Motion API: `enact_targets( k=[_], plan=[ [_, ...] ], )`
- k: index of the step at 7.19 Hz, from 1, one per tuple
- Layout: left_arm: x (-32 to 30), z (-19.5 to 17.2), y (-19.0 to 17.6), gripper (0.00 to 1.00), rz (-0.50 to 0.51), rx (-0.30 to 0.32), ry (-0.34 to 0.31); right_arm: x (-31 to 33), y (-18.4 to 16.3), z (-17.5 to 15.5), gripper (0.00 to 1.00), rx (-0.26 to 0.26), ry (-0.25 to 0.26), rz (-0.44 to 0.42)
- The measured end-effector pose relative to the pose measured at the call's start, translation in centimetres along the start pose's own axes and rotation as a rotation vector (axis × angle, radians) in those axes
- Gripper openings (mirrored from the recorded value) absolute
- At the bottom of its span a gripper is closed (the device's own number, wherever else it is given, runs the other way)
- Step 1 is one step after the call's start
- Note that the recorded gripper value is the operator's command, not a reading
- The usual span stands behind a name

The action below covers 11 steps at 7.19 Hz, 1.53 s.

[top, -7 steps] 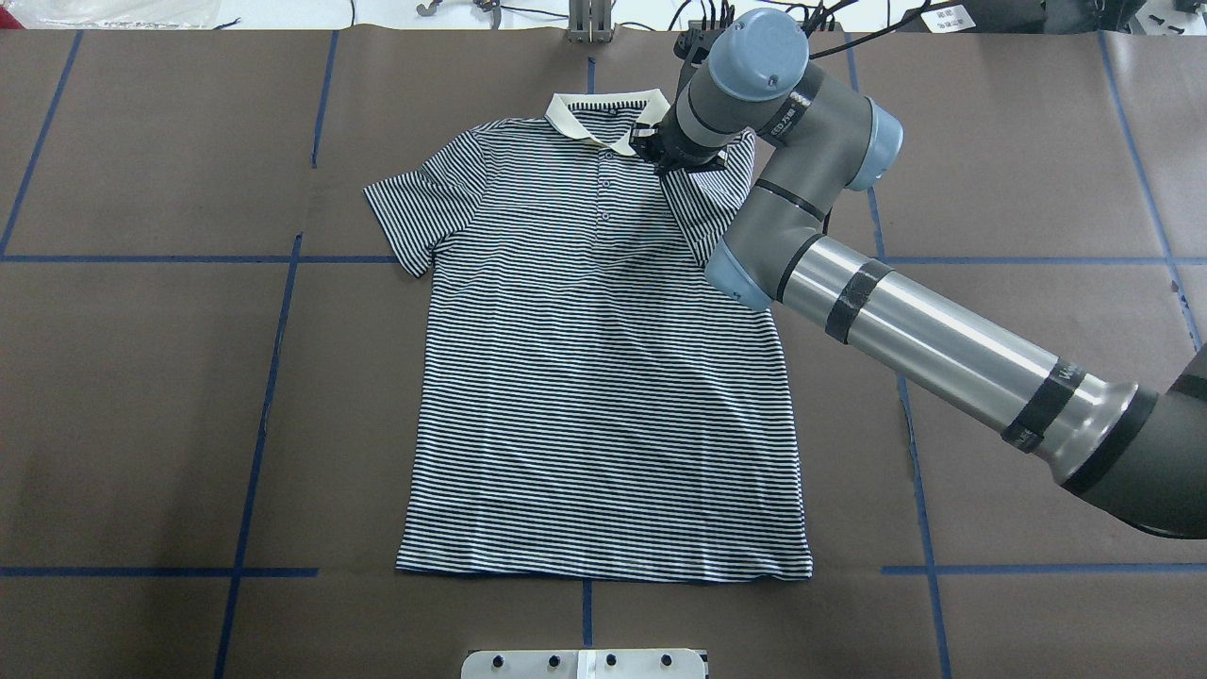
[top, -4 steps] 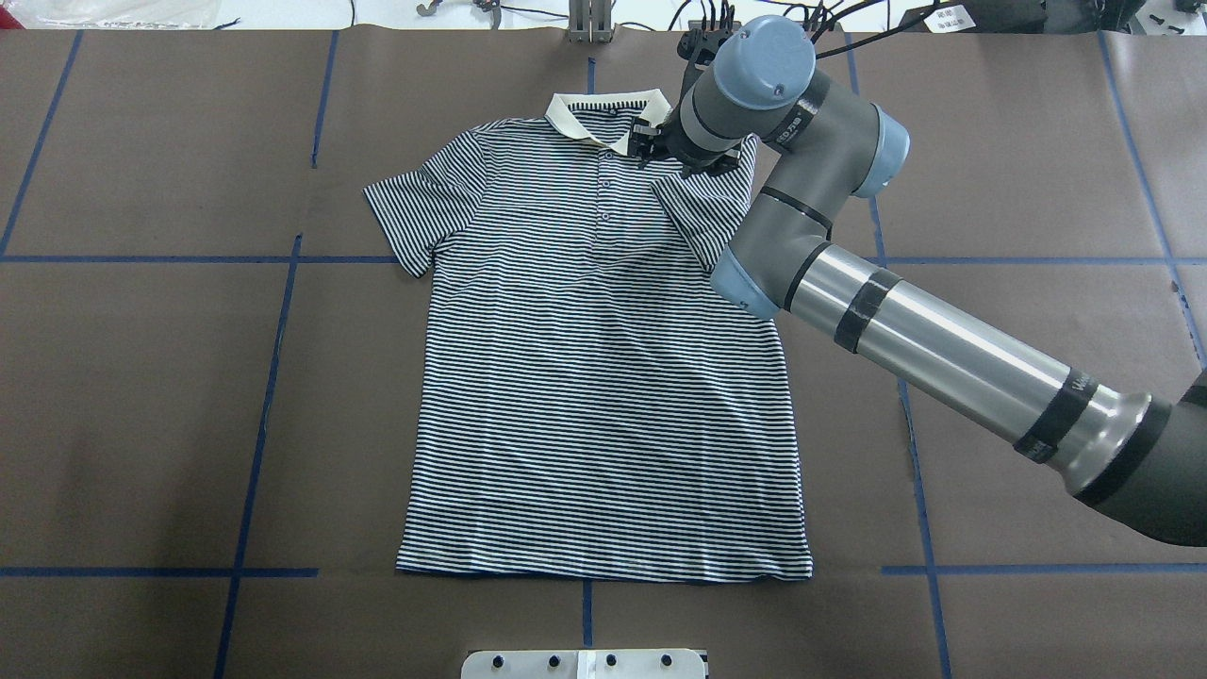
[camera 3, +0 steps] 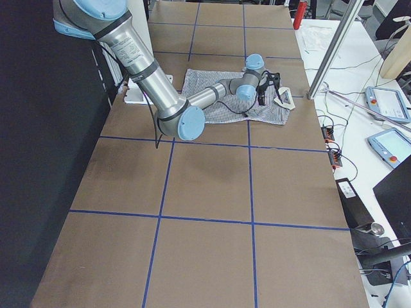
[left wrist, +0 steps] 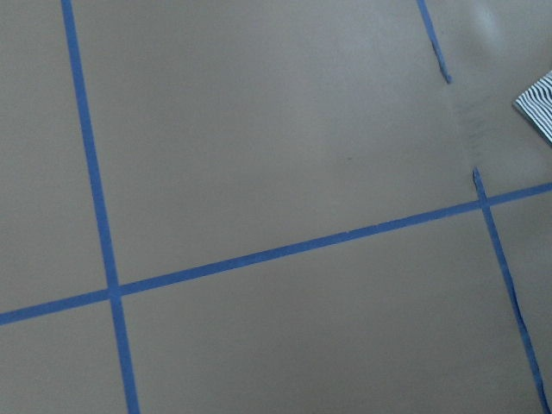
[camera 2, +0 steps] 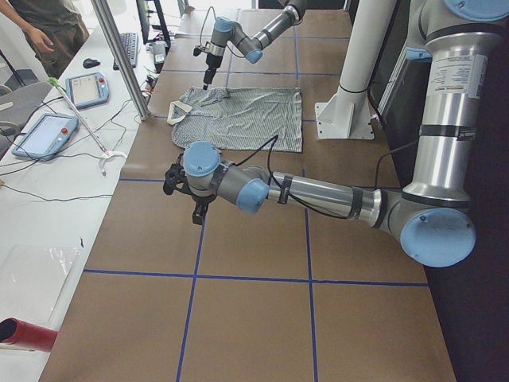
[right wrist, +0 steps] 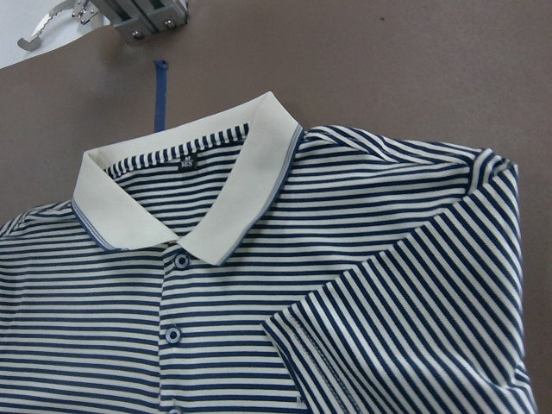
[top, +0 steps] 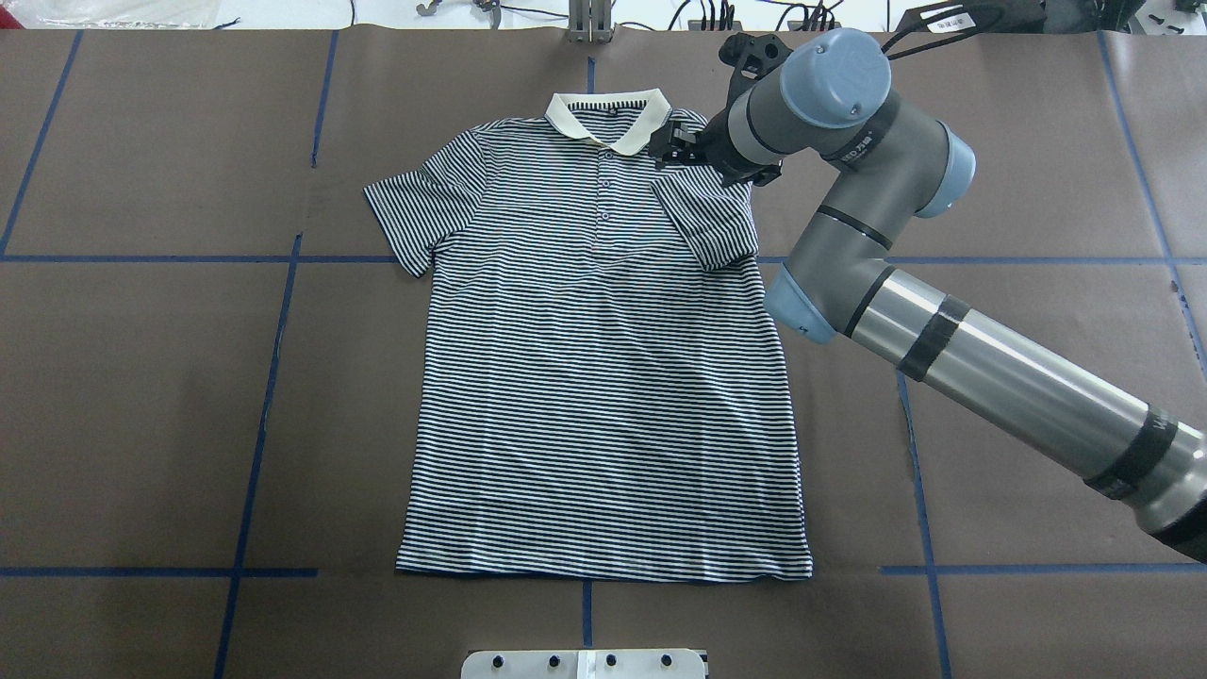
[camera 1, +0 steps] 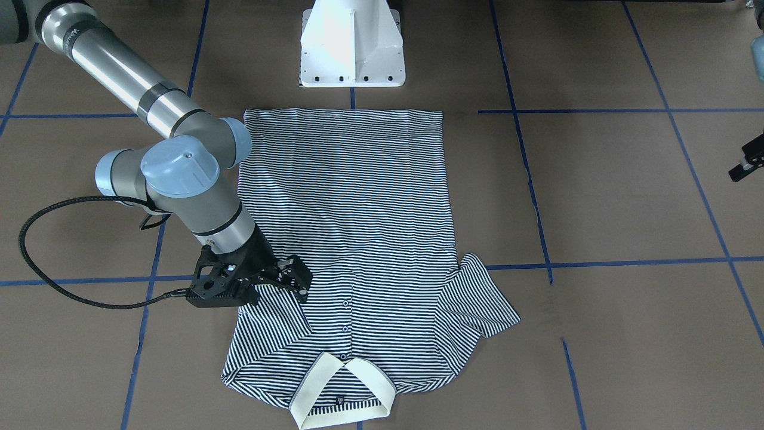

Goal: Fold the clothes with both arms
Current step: 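Withdraw the right gripper while the left gripper moves to its sleeve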

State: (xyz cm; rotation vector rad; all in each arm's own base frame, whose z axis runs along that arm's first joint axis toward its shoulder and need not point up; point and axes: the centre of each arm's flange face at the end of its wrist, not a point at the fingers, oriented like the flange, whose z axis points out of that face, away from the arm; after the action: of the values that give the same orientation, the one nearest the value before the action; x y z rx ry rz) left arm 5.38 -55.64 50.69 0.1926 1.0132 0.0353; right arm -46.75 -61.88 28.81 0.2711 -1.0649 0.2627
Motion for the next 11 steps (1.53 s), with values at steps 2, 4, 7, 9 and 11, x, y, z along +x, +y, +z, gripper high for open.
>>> enact_targets(
  k=[2,4,7,9,11],
  plan=[
    [11.4,9.7,-6.4,1.0,-0.091,-0.06,-0.018,4.5,-0.5,-2.9,1.0,-0.052,-0.02,0.017],
    [19.1,16.1,-9.6,1.0,-0.106,-0.039,-0.029,8.1,-0.6,-5.8,1.0,-0.084,-0.038,0.033],
    [25.6,22.3,-11.3,0.89,-0.09,0.015,-0.044,11.1,0.1,-7.5,1.0,-0.097,-0.037,0.033],
    [26.8,25.4,-11.7,0.76,-0.063,0.043,-0.061,11.9,0.5,-7.6,1.0,-0.101,-0.031,0.03],
    [27.4,27.3,-11.7,0.7,-0.054,0.056,-0.088,12.1,0.5,-7.5,1.0,-0.101,-0.028,0.031]
  ],
)
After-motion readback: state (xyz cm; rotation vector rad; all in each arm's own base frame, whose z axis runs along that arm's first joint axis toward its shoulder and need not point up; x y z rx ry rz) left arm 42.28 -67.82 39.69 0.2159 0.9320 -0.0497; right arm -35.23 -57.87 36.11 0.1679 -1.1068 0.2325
